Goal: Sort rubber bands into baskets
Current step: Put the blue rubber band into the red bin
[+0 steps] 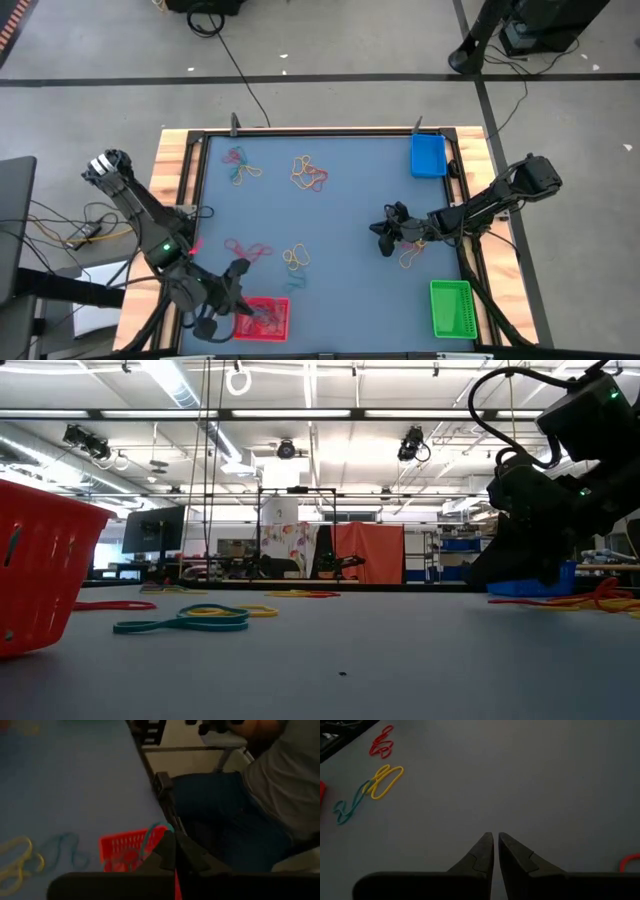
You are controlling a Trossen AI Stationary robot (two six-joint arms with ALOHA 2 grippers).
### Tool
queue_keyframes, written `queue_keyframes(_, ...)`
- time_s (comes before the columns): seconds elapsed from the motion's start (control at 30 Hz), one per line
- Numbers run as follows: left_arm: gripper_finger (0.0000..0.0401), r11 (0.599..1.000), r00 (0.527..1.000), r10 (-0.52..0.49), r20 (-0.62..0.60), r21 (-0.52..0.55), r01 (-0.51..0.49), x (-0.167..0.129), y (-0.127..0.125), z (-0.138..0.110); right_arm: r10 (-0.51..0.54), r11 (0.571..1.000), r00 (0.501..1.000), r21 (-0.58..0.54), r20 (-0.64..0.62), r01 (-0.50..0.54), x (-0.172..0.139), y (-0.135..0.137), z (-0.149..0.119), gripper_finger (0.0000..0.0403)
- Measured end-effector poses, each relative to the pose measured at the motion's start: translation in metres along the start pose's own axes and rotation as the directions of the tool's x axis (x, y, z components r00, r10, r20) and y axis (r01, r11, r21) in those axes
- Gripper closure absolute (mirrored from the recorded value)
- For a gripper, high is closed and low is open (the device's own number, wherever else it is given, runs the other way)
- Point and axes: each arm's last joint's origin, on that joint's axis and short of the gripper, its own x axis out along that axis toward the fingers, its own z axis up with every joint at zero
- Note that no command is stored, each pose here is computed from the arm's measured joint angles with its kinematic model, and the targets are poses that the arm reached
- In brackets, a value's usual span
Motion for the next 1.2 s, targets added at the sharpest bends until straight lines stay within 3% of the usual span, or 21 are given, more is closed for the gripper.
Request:
queue_keyframes(0.23,0.0348,0.986,0.998,0.026,-0.062,-0.163,-0.036,0.009,0.009,-0.020,0.000,1.000,1.000,0.004,0.000,0.000,0.000,0.000,0.000,0.0362)
queue_keyframes(0.5,0.0273,0.974,0.991,0.006,-0.137,-0.222,-0.036,0.016,0.016,-0.041,-0.005,1.000,1.000,0.005,0.003,0.005,0.001,-0.001,0.001,0.0362)
queue_keyframes(0.63,0.0266,0.953,0.982,0.107,-0.156,-0.264,-0.146,0.016,0.026,-0.043,-0.006,1.000,1.000,0.006,0.003,0.006,0.001,-0.001,0.001,0.0362)
queue_keyframes(0.8,0.0266,0.887,0.940,0.269,-0.207,-0.328,-0.326,0.022,0.042,-0.049,-0.006,1.000,1.000,0.012,0.003,0.006,0.001,-0.001,0.001,0.0362)
queue_keyframes(1.2,0.0266,0.897,0.925,0.236,-0.298,-0.300,-0.325,0.051,0.042,-0.061,-0.005,1.000,1.000,0.009,0.004,0.005,0.001,-0.001,0.001,0.0362)
